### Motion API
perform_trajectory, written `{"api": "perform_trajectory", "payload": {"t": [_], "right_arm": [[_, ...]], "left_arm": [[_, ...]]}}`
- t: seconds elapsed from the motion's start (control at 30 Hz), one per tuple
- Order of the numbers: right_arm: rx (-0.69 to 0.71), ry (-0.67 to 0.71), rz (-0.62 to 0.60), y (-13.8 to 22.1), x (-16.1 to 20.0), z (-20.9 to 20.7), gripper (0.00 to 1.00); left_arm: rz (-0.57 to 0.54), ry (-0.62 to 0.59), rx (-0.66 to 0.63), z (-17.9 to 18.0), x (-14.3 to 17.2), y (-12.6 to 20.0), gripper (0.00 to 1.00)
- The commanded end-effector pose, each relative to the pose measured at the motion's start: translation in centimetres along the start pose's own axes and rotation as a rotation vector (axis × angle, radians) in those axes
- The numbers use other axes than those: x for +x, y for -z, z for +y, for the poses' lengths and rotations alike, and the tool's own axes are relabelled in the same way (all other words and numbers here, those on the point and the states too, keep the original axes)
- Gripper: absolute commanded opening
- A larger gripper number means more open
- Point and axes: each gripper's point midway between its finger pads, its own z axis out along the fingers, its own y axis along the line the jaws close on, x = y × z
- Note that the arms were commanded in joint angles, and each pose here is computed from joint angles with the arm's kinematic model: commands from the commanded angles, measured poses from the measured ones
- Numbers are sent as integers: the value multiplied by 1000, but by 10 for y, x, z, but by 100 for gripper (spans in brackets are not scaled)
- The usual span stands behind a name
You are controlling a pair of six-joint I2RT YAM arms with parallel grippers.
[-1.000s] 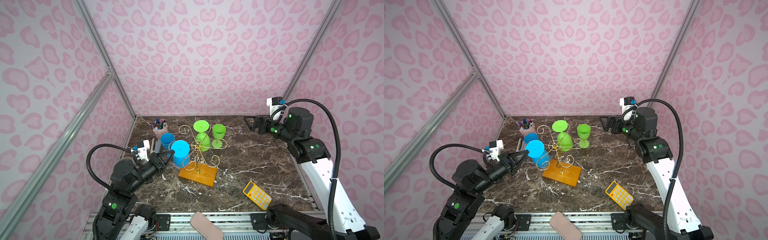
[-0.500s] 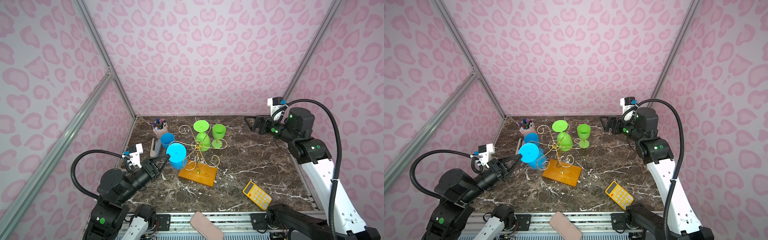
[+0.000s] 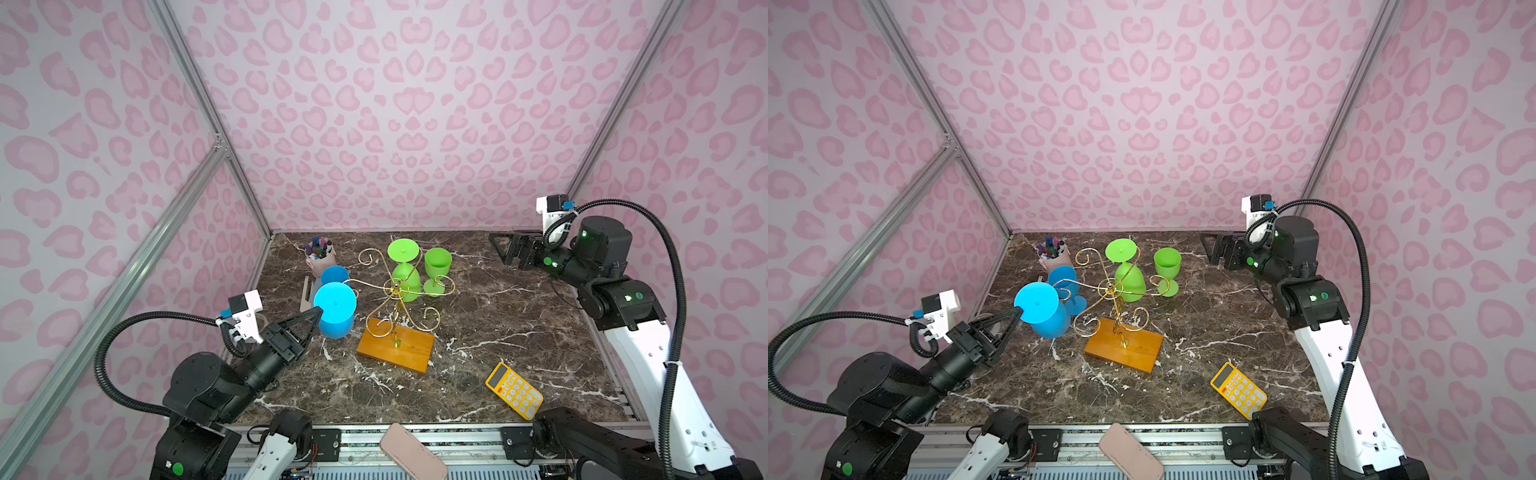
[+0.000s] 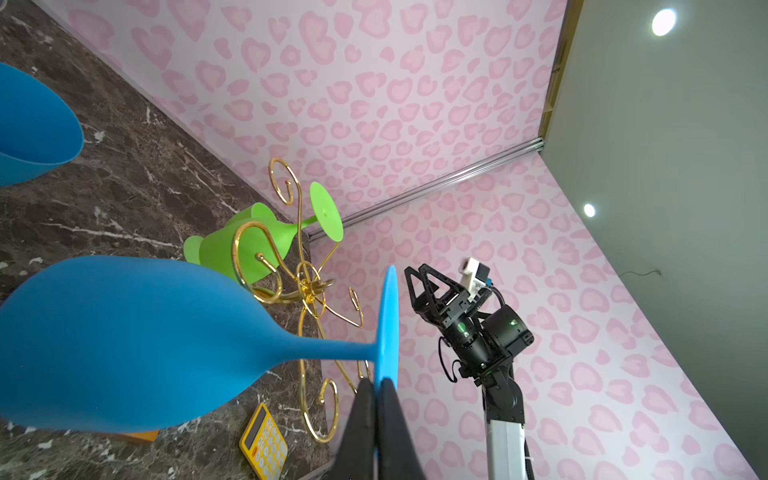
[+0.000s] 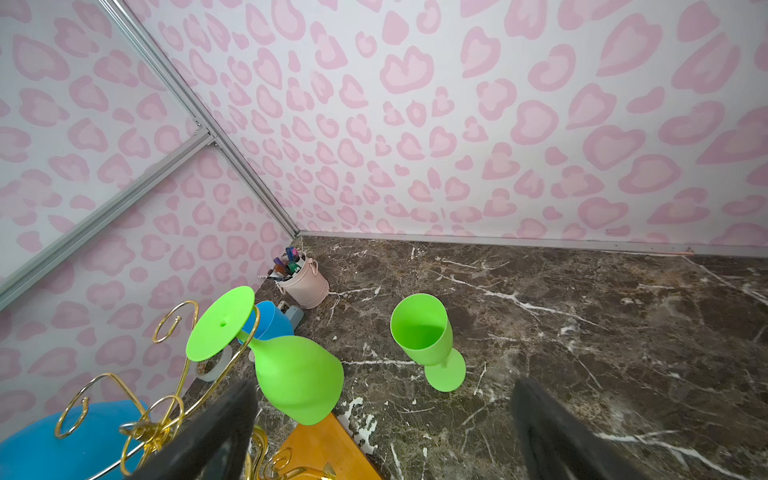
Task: Take the wine glass off the wine glass rack
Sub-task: Pick up the wine glass from the wine glass rack.
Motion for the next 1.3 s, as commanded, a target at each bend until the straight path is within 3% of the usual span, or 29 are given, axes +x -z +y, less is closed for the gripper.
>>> {"api": "perform_trajectory", "payload": {"t": [0.0, 0.1, 0.4, 0.83, 1.27], "right_arm": [[-8, 8, 6, 0, 1, 1, 97], [-10, 5, 3, -1, 1, 1, 97], [-22, -3, 4, -2, 1, 2, 97], [-29, -8, 4, -1, 1, 4, 97], [-43, -17, 10, -1, 4, 6, 97]], "left_arm": [[0, -36, 64, -28, -4, 7, 3], [32, -42, 95, -41, 0, 12, 3], [21, 7, 89, -23, 6, 17, 4], [80, -7, 142, -50, 12, 26, 3], [6, -18, 207, -66, 10, 62, 4]]}}
